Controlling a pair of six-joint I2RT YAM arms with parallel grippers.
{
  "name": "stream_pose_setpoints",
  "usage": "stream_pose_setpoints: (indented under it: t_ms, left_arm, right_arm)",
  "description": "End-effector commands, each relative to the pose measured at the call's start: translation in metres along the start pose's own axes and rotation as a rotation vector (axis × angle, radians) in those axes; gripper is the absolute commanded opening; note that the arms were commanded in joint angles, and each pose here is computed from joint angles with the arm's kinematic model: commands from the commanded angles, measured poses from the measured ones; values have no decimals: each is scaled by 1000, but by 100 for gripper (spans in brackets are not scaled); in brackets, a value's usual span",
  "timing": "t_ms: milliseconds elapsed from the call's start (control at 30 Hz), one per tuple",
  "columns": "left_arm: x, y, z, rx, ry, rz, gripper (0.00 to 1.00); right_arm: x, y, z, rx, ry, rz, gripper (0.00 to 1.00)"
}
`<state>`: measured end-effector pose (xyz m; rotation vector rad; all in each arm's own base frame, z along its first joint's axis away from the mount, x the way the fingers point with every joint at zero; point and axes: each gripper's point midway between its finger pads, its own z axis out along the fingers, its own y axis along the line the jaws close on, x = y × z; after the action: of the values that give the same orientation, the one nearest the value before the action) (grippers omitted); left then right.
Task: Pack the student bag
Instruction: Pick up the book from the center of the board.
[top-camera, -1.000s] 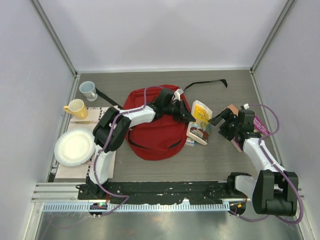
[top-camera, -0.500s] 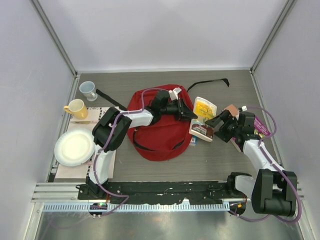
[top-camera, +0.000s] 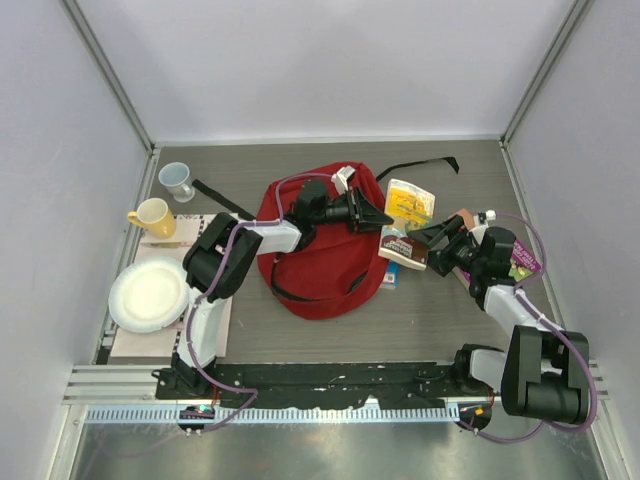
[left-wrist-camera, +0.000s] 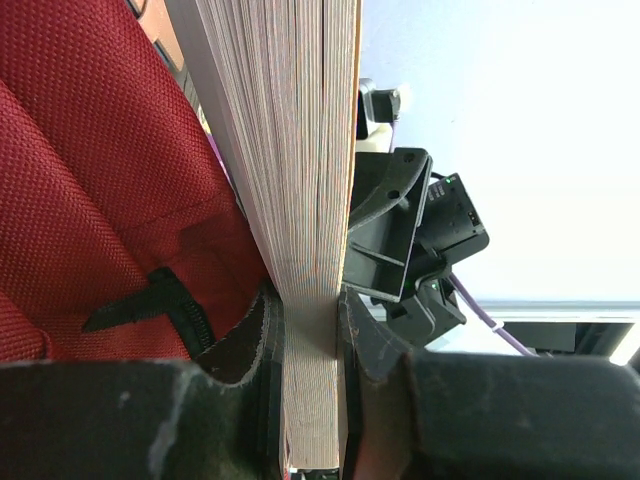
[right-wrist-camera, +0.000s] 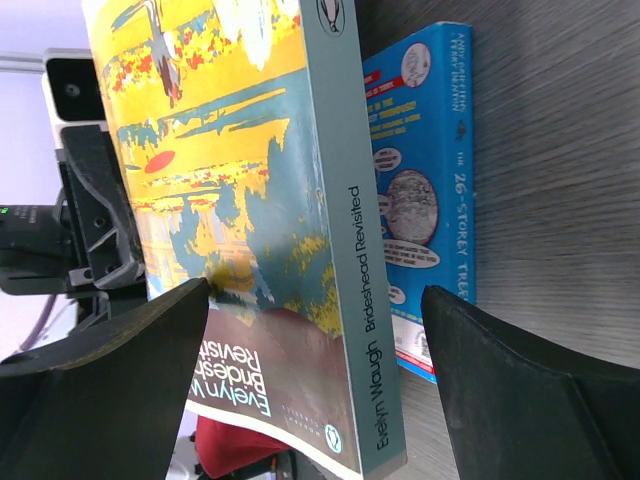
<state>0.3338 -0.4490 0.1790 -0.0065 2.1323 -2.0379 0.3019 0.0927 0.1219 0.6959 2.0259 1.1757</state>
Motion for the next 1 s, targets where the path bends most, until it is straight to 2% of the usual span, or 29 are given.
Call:
stream_pose_setpoints:
  t_ms: [0,67,167,233,267,300,333,367,400,433,467,500,533,600,767,800,933,967]
  left_arm:
    - [-3,-68,-3,206,-2,159,0]
    - [-3,-67,-2,205,-3,158,0]
    - [-3,-63,-2,198,-5,151,0]
    - [-2,-58,-2,189,-8,147,1]
    - [-3,-56,-2,180,-14,139,5]
    - [-2,-53,-2,171,-15,136,8]
    - [-2,-47,-2,154,-16,134,11]
    - [-3,-46,-2,146,-22,135,28]
    - [-4,-45,-4,139,-27,138,39]
    - [-3,-41,-4,123,-27,140,47]
    - [-3,-39,-5,111,-32,144,59]
    - [-4,-42,-6,104,-37,157,64]
    - [-3,-37,-7,70,-34,143,79]
    - [-5,-33,-10,30,-49,189,98]
    - [-12,-36,-25,-137,-92,277,100]
    - [-17,-34,-28,-173,-119,332,99]
    - [-25,-39,-51,-309,-189,402,100]
    - [-26,-51,-56,-310,-211,426,100]
  right_arm:
    - [0,29,-1,-161,18,-1,91]
    - [1,35,-2,-190,22,-8,88]
    - [-1,41,-6,-208,5,-29,72]
    - [-3,44,-7,-213,-6,-39,53]
    - [-5,44,-7,-205,-19,-38,44]
    - [-6,45,-9,-205,-28,-47,26]
    - [-8,47,-9,-201,-36,-57,19]
    - [-7,41,-8,-170,-32,-47,14]
    - [-9,40,-8,-157,-42,-62,6]
    - [-14,43,-9,-151,-55,-93,3]
    - [-13,37,-9,-113,-45,-86,3]
    - [-21,43,-10,-104,-67,-111,3]
    - [-24,44,-10,-93,-71,-140,3]
    - [-34,50,-10,-64,-80,-157,3]
    - [-53,84,-13,-113,-94,-186,3]
    - [-58,97,-15,-146,-99,-197,3]
    - [-57,146,-24,-331,-55,-232,3]
    - [-56,149,-23,-344,-40,-230,3]
